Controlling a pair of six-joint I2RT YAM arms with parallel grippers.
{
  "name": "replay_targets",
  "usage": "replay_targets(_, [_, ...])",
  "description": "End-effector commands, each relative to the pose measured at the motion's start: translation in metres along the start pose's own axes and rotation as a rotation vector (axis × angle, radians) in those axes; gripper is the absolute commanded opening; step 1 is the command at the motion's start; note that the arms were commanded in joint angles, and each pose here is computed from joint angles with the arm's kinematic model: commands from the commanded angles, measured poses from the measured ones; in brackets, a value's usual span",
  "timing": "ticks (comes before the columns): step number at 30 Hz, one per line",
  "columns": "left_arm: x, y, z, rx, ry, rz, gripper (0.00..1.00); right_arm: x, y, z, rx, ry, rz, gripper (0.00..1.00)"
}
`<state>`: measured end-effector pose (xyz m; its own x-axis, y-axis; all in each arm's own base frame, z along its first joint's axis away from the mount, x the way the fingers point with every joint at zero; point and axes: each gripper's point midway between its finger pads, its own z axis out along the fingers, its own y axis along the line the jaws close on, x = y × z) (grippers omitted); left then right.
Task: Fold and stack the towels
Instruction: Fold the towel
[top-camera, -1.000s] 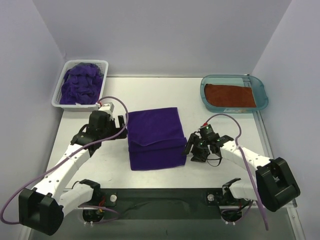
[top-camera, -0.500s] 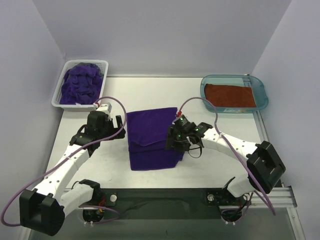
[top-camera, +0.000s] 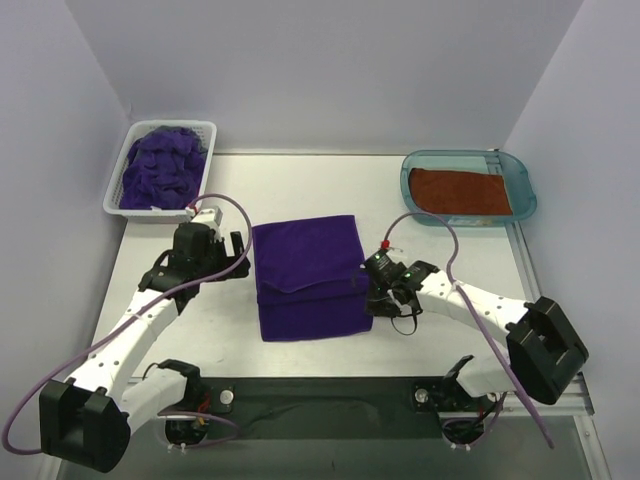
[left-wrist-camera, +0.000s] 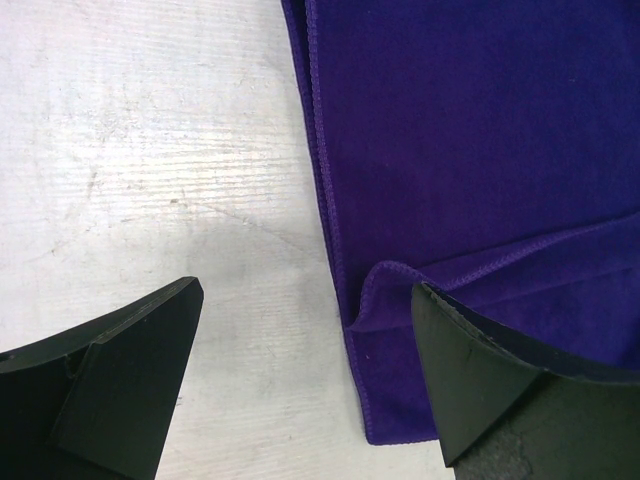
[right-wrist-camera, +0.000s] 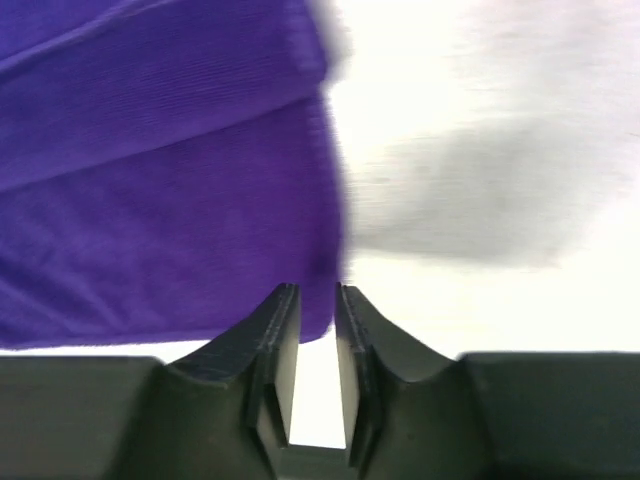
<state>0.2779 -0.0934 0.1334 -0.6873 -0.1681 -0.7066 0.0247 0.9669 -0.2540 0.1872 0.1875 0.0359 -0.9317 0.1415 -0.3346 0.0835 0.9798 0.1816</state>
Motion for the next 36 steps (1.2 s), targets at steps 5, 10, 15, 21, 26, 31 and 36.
replay_targets(5, [-0.01,-0.004,0.0,0.025,-0.034,-0.01,0.97,-0.001,-0.012,0.007,-0.017,-0.006,0.157,0.11])
replay_targets(10, [-0.008,-0.029,-0.003,0.166,-0.03,0.003,0.96,0.013,-0.019,0.017,-0.026,0.036,0.236,0.11])
replay_targets(15, [0.008,-0.091,-0.018,0.318,-0.023,0.108,0.94,0.012,-0.023,0.022,-0.035,0.029,0.266,0.11])
replay_targets(21, [0.037,-0.141,-0.019,0.403,0.027,0.111,0.85,0.01,-0.011,0.027,-0.083,0.045,0.252,0.09])
replay_targets(26, [0.081,-0.164,0.003,0.381,0.152,0.165,0.8,-0.001,0.004,0.021,-0.114,0.02,0.2,0.05])
replay_targets(31, [0.112,-0.17,0.018,0.378,0.258,0.131,0.68,-0.008,0.02,0.016,-0.127,0.009,0.147,0.02])
replay_targets(36, [0.133,-0.164,0.03,0.33,0.324,0.117,0.65,-0.011,0.025,0.014,-0.116,-0.006,0.111,0.02])
